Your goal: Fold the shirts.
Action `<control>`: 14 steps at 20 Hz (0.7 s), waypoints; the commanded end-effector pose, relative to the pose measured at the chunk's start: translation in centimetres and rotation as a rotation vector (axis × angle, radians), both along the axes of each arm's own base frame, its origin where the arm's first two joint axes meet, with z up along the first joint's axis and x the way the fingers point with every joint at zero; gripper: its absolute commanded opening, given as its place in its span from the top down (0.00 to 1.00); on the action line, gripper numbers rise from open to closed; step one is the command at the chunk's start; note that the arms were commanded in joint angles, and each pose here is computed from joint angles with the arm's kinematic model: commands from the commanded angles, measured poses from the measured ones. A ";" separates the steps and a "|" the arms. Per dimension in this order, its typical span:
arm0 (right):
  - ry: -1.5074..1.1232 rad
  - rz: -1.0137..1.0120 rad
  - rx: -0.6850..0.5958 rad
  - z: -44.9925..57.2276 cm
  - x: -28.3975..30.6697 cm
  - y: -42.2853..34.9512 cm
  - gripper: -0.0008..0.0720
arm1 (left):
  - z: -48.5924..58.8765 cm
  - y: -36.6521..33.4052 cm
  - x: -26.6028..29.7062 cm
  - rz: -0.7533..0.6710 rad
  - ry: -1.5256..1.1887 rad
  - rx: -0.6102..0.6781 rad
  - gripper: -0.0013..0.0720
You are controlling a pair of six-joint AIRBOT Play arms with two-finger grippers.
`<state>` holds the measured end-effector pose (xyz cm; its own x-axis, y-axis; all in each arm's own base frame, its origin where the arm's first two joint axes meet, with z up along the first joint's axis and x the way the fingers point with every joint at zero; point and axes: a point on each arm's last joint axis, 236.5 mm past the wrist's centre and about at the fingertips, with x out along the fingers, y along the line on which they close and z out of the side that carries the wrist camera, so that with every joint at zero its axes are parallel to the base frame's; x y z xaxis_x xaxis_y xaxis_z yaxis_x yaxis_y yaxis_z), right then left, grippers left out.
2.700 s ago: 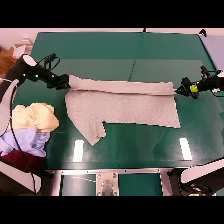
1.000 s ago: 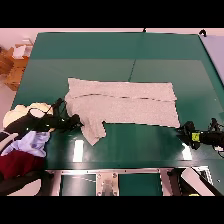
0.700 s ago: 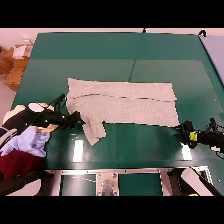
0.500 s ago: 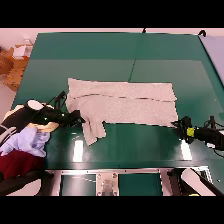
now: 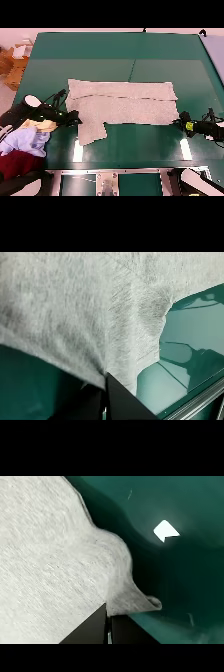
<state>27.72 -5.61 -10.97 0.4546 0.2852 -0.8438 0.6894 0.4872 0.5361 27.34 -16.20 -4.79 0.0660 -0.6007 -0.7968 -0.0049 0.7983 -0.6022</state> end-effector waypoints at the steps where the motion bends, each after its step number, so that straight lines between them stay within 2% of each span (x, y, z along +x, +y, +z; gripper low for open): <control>1: 0.073 0.081 -0.064 1.7 -1.6 -1.0 0.97 | 2.3 2.0 -1.4 -0.019 -0.013 0.100 0.95; 7: 0.094 0.097 -0.126 4.8 -3.7 -1.0 0.97 | 5.4 1.9 -5.0 -0.031 0.033 0.087 0.95; 14: -0.072 0.095 -0.159 10.6 2.1 -2.3 0.97 | 9.6 1.5 1.4 -0.013 -0.101 0.081 0.96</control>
